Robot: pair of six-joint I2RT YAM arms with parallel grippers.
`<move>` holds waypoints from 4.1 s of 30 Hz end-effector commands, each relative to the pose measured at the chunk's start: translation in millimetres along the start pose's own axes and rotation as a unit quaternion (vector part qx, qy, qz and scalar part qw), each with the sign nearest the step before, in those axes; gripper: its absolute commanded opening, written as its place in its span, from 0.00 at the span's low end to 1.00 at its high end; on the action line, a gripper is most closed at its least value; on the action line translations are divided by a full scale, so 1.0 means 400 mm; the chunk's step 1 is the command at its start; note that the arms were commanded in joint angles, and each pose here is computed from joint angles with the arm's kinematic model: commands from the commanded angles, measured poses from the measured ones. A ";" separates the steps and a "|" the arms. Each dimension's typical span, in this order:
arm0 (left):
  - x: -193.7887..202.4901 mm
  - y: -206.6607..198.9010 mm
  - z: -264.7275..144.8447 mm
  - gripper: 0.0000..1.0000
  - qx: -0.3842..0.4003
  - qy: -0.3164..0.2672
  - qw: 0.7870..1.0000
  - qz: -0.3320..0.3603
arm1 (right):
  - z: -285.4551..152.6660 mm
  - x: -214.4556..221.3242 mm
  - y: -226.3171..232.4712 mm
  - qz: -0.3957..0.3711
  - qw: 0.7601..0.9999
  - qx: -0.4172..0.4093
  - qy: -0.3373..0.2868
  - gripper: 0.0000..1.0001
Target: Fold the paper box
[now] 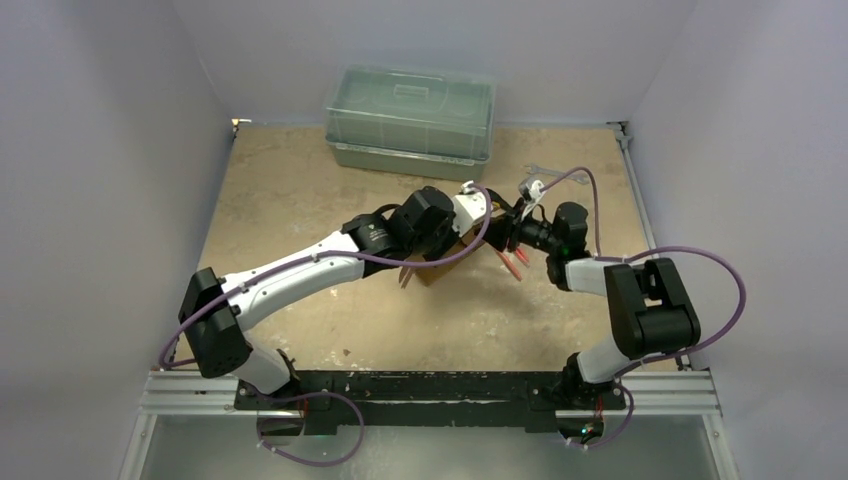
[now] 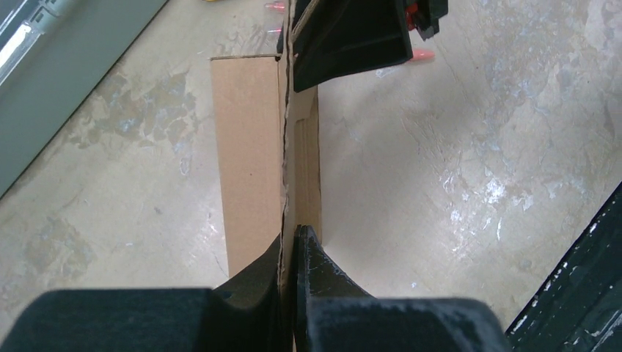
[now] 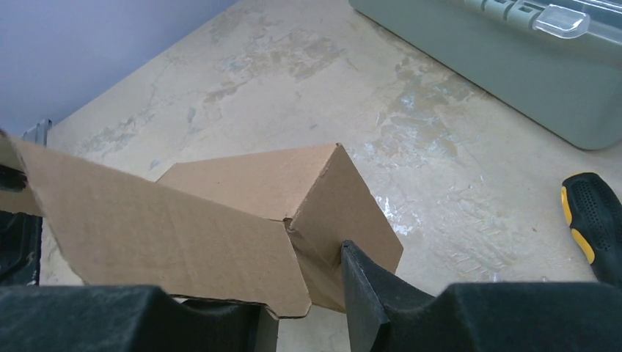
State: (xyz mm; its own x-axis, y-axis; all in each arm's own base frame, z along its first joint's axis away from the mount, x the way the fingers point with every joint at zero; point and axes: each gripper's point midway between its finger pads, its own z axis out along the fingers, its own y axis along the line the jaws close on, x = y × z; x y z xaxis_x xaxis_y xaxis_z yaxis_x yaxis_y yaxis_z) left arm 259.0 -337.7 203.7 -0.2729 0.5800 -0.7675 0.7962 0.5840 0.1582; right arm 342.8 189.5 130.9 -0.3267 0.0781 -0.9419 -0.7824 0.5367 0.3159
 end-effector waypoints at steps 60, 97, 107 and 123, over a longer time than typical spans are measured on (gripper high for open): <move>0.137 0.213 0.066 0.00 0.001 0.114 0.989 -0.089 | -0.080 -0.124 -0.177 -0.250 0.960 0.077 0.097 0.63; 0.151 0.192 -0.029 0.00 0.036 0.068 0.997 -0.013 | 0.113 -0.004 -0.025 -0.251 0.935 -0.182 0.174 0.73; 0.147 0.185 -0.038 0.00 0.041 0.057 0.997 -0.013 | 0.121 0.029 0.008 -0.247 0.926 -0.203 0.201 0.75; 0.134 0.179 -0.051 0.00 0.047 0.034 0.998 -0.019 | 0.121 0.029 0.079 -0.220 0.927 -0.242 0.182 0.60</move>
State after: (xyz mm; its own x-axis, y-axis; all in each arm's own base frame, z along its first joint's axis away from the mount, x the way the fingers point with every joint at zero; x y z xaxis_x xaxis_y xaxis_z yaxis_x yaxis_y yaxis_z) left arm 293.4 -251.6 177.5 -0.3667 0.6185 -0.6950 0.8193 0.5687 0.0738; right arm 345.8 238.7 103.6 -0.0407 -0.4522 -0.8910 -0.9989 0.0380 0.0264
